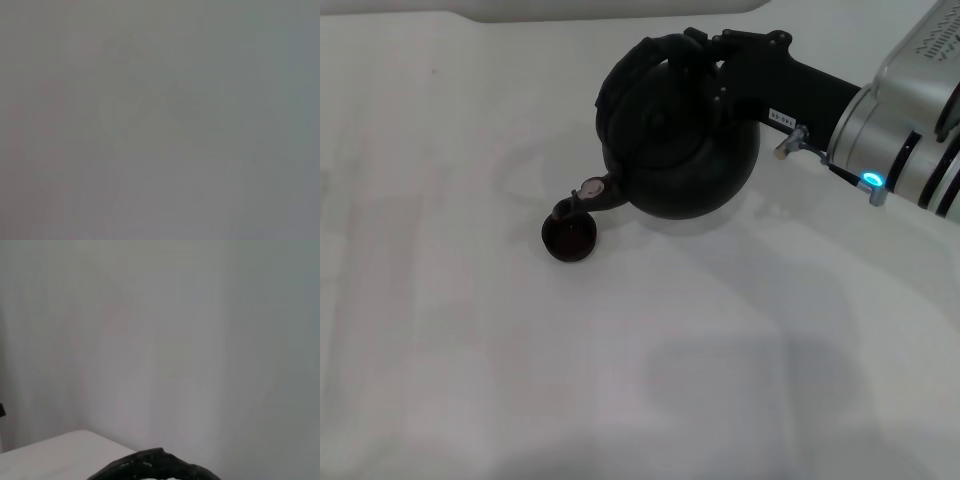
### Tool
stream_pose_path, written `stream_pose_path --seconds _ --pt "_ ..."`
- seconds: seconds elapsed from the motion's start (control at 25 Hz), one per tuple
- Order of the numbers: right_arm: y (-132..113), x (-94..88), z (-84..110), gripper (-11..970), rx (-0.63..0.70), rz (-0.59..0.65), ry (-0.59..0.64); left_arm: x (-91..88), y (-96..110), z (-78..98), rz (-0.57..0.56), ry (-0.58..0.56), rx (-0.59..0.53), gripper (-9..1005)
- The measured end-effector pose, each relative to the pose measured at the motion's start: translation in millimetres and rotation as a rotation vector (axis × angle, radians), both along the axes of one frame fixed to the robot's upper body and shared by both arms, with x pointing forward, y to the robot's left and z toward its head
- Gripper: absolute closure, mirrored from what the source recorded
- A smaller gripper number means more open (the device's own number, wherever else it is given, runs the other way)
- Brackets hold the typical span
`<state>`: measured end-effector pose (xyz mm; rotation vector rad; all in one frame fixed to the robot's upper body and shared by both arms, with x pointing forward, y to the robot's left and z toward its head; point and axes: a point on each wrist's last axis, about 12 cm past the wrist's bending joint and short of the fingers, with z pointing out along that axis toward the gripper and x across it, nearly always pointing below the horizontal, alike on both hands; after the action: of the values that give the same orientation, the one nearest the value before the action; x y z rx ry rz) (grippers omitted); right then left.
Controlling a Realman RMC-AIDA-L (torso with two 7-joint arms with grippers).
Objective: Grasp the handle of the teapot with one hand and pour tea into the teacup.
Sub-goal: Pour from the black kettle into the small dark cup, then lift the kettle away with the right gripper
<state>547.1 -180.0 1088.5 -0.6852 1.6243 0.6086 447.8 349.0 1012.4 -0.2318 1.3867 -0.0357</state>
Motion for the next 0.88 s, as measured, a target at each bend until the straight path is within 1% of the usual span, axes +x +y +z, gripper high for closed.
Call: stream_pose_path --seconds 0.28,0.56,0.88 --pt "4.5 -0.3 2.0 757 -0.029 0.016 -0.036 0.6 -1.9 0.1 -0.004 -0.003 -0.006 117" --pt "15.5 -0.7 4.8 758 -0.098 0.014 -0.076 0.7 -2.7 0.1 -0.004 -0.005 -0.01 117" --pt "18.2 -1.0 5.2 761 -0.129 0.022 -0.11 0.8 -3.0 0.2 -0.004 -0.005 -0.012 118"
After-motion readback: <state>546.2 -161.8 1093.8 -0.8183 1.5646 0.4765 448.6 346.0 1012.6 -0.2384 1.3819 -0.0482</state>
